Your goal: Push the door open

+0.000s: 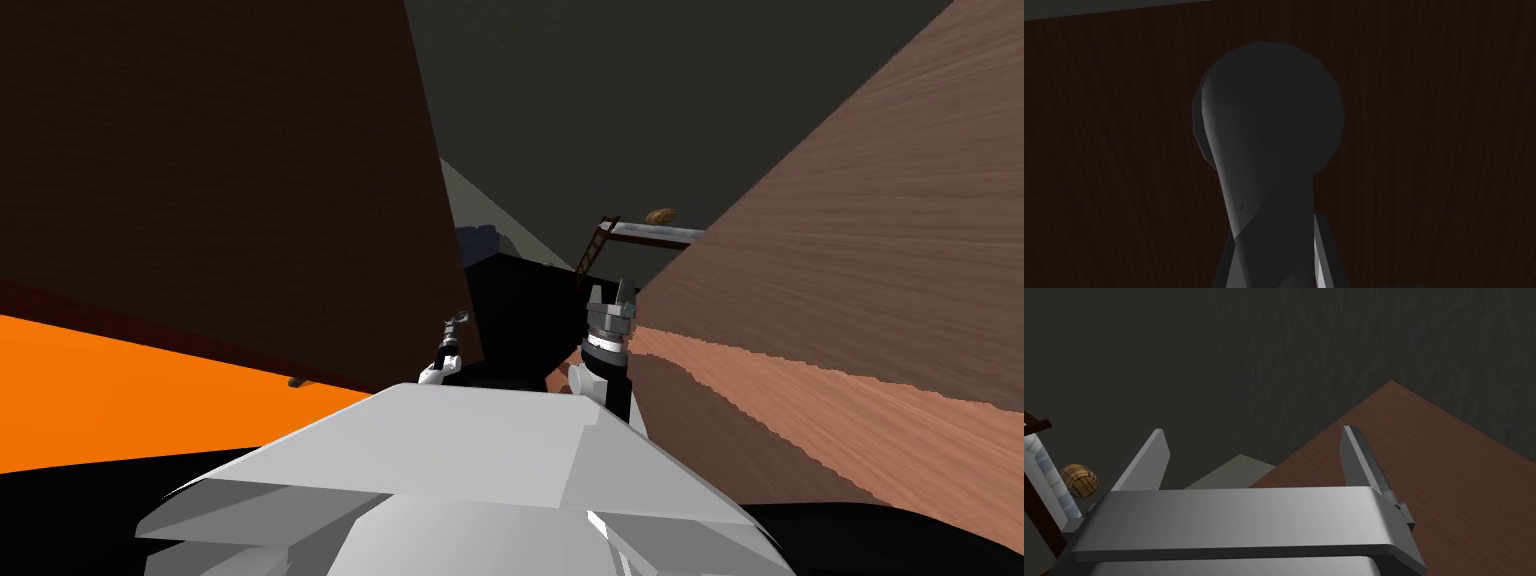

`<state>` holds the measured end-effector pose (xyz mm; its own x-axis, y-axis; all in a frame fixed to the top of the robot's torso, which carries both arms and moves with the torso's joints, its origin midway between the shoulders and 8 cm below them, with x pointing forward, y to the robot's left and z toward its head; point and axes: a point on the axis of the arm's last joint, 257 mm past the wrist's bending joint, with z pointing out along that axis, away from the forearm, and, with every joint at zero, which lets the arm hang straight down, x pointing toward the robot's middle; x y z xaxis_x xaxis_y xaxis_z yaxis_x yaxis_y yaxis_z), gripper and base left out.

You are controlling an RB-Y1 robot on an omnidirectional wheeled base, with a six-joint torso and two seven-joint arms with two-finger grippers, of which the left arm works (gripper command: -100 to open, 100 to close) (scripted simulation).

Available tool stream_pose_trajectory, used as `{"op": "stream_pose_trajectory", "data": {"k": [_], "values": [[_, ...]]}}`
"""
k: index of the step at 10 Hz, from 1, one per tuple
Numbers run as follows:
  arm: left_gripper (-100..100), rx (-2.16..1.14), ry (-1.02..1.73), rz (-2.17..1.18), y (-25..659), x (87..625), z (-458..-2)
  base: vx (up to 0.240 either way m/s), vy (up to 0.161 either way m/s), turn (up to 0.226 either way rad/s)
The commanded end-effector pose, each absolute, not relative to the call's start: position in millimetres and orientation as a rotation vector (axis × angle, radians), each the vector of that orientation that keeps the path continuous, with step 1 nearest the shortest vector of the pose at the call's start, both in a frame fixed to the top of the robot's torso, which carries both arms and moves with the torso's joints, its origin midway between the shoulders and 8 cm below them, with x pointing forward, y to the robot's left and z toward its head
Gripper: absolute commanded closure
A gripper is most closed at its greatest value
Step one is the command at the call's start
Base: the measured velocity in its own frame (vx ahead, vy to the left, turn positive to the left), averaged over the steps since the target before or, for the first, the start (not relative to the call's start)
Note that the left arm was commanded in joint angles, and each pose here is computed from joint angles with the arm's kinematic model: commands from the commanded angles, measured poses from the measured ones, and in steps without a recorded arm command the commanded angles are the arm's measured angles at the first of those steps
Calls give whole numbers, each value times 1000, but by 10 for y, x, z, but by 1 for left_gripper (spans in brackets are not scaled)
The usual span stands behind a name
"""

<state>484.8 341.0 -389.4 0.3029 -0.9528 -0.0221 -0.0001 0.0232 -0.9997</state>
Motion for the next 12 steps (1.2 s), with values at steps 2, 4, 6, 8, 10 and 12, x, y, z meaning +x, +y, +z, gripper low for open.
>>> {"op": "stream_pose_trajectory", "data": {"k": [2, 4, 6, 8, 10, 12], "values": [[100, -1321, 933, -917, 3603, 4808, -3820, 208, -20, 89], [100, -1332, 913, -898, 3638, 4785, -3824, 142, -4, 52], [100, -1341, 900, -887, 3653, 4770, -3829, 156, -19, 71], [100, -1367, 927, -869, 3636, 4694, -3979, 39, 2, -11], [100, -1341, 900, -887, 3653, 4770, -3829, -17, 3, -2], [100, -1362, 871, -862, 3675, 4730, -3850, 176, -28, 98]]}}
